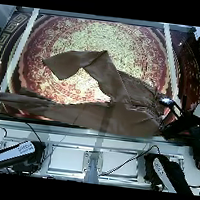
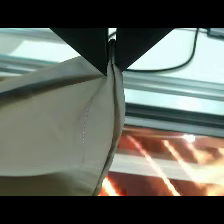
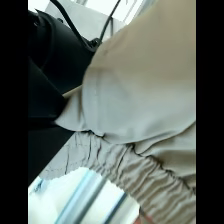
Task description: Fold the clothes and pants, and hang the long-sleeved shirts on hangers.
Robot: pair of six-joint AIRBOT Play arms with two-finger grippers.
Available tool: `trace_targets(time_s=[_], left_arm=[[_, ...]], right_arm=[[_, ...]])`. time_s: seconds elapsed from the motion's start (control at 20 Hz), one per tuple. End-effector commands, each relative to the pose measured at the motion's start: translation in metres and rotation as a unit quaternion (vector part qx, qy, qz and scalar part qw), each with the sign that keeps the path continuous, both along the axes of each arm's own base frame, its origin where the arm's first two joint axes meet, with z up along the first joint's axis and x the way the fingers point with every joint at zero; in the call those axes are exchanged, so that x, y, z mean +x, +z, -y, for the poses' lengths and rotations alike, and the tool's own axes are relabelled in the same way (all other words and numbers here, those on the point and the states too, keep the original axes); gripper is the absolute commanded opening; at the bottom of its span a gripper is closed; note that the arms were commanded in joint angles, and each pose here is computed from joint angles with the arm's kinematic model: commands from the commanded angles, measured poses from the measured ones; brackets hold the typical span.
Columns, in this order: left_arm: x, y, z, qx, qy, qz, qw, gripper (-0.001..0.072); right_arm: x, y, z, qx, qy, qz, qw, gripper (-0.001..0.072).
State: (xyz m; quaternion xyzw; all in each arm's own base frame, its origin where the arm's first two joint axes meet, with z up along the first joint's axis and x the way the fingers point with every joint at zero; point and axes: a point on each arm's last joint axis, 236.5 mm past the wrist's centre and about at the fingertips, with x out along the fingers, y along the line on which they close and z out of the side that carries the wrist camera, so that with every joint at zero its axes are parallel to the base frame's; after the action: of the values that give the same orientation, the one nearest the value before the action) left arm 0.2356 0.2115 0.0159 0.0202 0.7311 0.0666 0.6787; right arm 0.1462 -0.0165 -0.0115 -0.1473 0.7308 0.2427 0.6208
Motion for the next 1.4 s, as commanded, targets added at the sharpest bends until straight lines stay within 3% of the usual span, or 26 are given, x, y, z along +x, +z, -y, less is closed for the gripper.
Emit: trace_targets(time_s=[0.0,0.2,0.45,0.75,1.0,1.35], left_arm=[[-0.023,-0.012,0.012,-0.030,0.024,-0.052,0.998,0.0016],[-0.061,-0.026,-0.012,0.035,0.086,-0.128,0.987,0.0016],[-0.048,-0.034,-0.026,0.064,0.087,-0.095,0.990,0.0017],[0.039,-0.002,-0.030,0.056,0.124,0.082,0.987,0.0017],[0.123,0.082,-0.034,0.079,0.125,0.254,0.956,0.0018],[0.136,0.117,-0.029,0.085,0.145,0.296,0.940,0.0018]], right_arm=[[-0.015,-0.025,-0.003,0.003,-0.001,-0.019,1.000,0.0030],[-0.019,-0.042,-0.004,0.003,-0.002,-0.019,1.000,0.0031],[-0.018,-0.042,-0.003,0.002,-0.002,-0.018,1.000,0.0031],[0.023,-0.048,0.005,-0.015,-0.007,0.070,0.997,0.0032],[0.048,-0.048,0.011,-0.027,-0.009,0.123,0.992,0.0032],[0.050,-0.048,0.011,-0.028,-0.009,0.128,0.991,0.0032]])
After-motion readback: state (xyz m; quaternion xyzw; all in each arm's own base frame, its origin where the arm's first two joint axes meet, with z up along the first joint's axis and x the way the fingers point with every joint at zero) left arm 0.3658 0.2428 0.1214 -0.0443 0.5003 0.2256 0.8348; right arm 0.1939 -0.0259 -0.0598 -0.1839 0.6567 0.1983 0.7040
